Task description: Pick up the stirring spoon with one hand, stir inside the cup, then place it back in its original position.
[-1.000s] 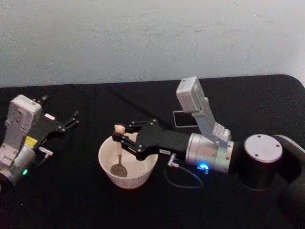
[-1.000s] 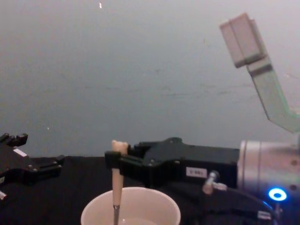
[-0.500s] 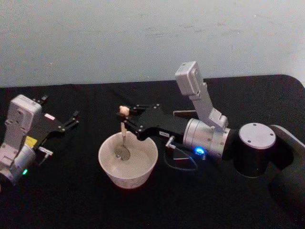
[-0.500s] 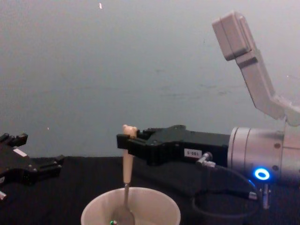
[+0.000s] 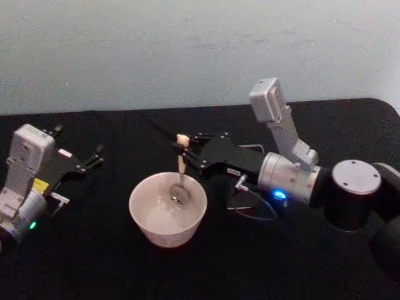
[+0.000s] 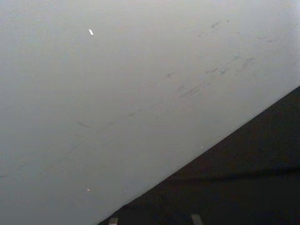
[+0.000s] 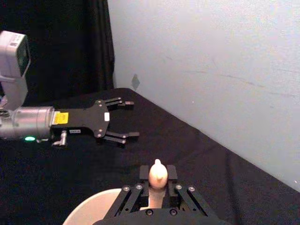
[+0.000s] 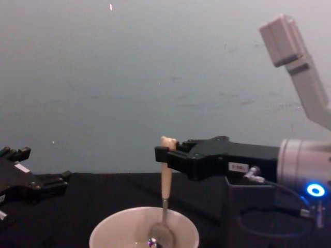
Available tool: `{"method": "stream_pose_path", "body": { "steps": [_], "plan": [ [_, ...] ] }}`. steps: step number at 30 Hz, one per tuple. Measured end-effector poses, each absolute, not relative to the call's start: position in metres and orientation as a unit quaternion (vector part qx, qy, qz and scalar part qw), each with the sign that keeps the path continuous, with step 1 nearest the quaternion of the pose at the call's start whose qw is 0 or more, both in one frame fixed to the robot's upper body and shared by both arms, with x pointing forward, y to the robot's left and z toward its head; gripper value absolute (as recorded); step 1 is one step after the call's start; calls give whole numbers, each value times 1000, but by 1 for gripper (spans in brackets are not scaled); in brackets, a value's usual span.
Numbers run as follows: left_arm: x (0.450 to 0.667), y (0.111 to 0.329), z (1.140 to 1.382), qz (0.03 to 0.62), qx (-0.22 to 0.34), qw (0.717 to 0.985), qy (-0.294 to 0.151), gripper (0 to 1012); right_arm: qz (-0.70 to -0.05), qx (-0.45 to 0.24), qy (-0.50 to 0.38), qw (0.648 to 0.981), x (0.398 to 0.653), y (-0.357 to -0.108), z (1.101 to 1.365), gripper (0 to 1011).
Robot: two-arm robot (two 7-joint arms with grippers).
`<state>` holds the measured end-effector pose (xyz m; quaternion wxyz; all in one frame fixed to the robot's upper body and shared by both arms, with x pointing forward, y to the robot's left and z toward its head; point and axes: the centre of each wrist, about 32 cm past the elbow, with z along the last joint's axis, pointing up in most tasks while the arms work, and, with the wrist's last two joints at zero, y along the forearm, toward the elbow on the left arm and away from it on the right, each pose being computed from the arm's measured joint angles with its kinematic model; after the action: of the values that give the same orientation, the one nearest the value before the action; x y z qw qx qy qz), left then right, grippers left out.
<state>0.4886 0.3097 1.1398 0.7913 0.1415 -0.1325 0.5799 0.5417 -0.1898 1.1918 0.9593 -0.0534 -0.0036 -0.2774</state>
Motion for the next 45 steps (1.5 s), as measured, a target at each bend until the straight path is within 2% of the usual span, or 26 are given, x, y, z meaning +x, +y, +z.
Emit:
{"method": "stream_pose_path", "body": {
  "steps": [10,17,32,45],
  "plan": [
    [489,310,1140,580,141,791,-132,1001,-254,-52,2,966,522,-207,1193,214],
    [489,310,1140,580,141,791,-132,1001,-231,-49,5,972,511,-210,1195,214],
    [489,310,1140,580,142,791,-132,1001,-199,-43,6,979,512,-183,1193,214],
    [489,310,1140,580,141,791,-132,1001,-233,-47,6,971,533,-161,1190,214]
  ]
}}
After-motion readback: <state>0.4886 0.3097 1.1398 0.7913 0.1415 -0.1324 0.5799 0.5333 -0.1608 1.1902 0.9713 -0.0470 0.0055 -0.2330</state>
